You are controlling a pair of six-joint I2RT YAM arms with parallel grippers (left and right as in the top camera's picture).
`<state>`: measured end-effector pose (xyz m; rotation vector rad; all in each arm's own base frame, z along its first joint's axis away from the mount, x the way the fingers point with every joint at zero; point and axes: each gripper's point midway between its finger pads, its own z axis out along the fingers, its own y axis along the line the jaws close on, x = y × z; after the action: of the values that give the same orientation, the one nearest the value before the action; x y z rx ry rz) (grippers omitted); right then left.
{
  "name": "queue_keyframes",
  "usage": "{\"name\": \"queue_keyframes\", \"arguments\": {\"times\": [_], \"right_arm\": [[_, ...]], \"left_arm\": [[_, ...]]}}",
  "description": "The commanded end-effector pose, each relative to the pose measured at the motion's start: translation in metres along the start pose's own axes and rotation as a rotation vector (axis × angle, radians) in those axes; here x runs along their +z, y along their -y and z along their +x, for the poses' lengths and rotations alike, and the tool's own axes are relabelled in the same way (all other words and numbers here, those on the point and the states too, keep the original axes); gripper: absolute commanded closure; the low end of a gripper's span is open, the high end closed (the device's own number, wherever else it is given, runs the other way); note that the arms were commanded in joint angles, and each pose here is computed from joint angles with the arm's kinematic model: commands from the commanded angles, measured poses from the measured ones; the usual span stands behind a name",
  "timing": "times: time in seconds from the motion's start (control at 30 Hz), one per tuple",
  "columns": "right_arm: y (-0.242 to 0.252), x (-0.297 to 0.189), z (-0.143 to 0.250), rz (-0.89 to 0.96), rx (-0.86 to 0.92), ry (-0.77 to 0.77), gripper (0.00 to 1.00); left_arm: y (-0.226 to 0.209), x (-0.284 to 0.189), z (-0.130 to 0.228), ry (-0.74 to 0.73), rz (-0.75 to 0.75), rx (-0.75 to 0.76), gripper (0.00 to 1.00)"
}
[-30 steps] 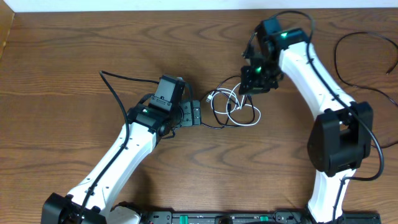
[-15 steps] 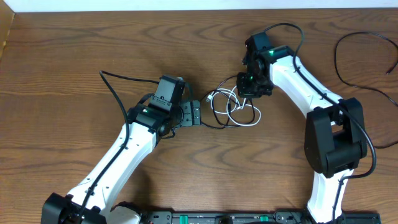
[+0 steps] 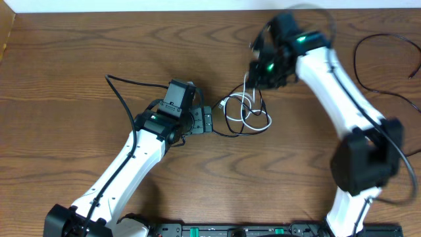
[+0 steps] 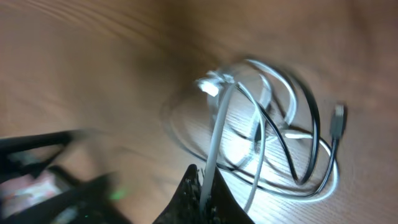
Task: Untangle cables
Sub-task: 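Grasp the white cable with the right gripper and pull it to the upper right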
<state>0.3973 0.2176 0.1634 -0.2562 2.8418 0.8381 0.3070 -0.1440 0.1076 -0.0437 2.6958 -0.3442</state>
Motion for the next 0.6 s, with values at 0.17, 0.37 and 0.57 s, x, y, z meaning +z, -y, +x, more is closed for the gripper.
{"name": "queue_keyframes", "arguments": {"times": [0.17, 0.37, 0.57], "right_arm": [[-0.092, -0.178, -0.023, -0.112, -0.204, 0.455, 0.99], [-0.126, -0.243, -0.028, -0.19, -0.229, 0.676, 0.99], [-0.15, -0.315, -0.041, -0.254, -0.259, 0.942, 0.99]], "left_arm": [[-0.002, 0.001, 0.001, -0.005, -0.003, 0.002, 0.07], [-0.002, 0.001, 0.001, -0.003, -0.002, 0.002, 0.07], [-0.001, 0.001, 0.0, 0.001, 0.0, 0.002, 0.07]]}}
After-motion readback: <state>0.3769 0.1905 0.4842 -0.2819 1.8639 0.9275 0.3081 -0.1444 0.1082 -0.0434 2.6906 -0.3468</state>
